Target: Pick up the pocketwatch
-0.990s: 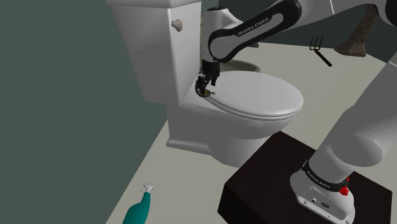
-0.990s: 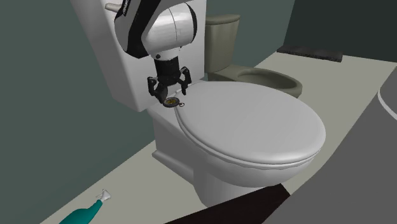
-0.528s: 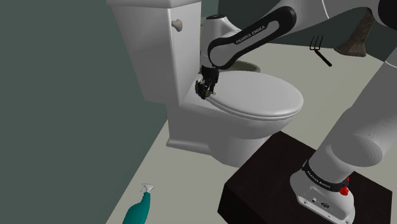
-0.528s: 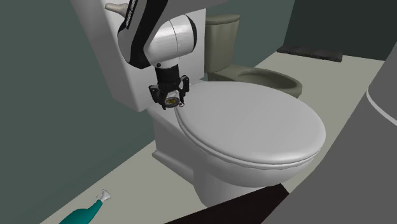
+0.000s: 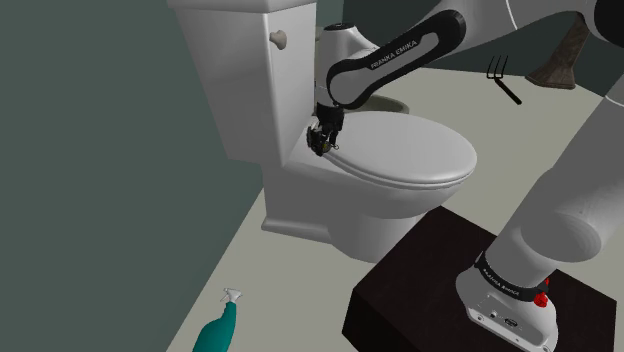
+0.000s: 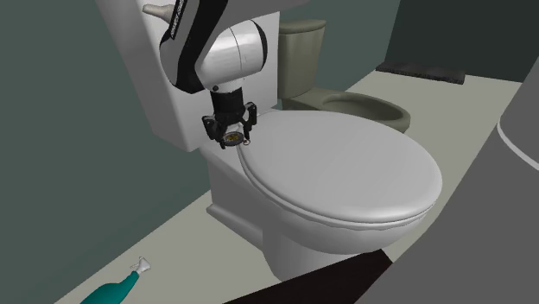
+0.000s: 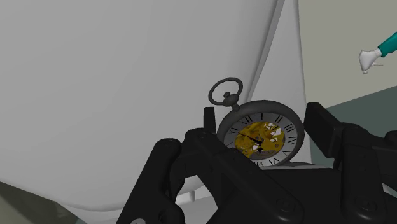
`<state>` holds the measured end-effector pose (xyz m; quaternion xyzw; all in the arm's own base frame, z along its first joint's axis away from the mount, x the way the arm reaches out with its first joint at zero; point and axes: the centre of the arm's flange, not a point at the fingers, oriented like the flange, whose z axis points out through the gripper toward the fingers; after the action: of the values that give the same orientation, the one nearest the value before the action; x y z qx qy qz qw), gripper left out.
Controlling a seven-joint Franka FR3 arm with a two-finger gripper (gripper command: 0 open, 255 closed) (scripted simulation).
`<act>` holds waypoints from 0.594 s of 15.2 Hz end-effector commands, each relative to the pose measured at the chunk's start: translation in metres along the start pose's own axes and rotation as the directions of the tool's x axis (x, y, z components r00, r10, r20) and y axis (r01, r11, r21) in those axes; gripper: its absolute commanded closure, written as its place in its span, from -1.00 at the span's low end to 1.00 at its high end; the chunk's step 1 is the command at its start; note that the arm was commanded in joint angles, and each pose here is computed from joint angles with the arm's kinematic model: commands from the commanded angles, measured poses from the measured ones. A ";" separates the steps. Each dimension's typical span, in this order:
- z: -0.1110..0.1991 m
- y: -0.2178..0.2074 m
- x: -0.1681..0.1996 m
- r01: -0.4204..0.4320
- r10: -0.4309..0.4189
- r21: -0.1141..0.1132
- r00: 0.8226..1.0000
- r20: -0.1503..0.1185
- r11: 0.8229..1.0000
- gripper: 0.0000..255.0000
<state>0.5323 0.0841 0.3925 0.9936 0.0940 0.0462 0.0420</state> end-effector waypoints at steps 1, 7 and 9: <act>-0.005 0.000 0.001 0.000 0.000 0.000 1.000 0.000 1.000 1.00; -0.036 0.003 0.003 0.000 0.000 0.000 1.000 0.000 1.000 1.00; -0.047 0.004 0.004 0.000 0.000 0.000 1.000 0.000 1.000 1.00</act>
<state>0.5332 0.0838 0.4348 0.9936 0.0940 0.0462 0.0419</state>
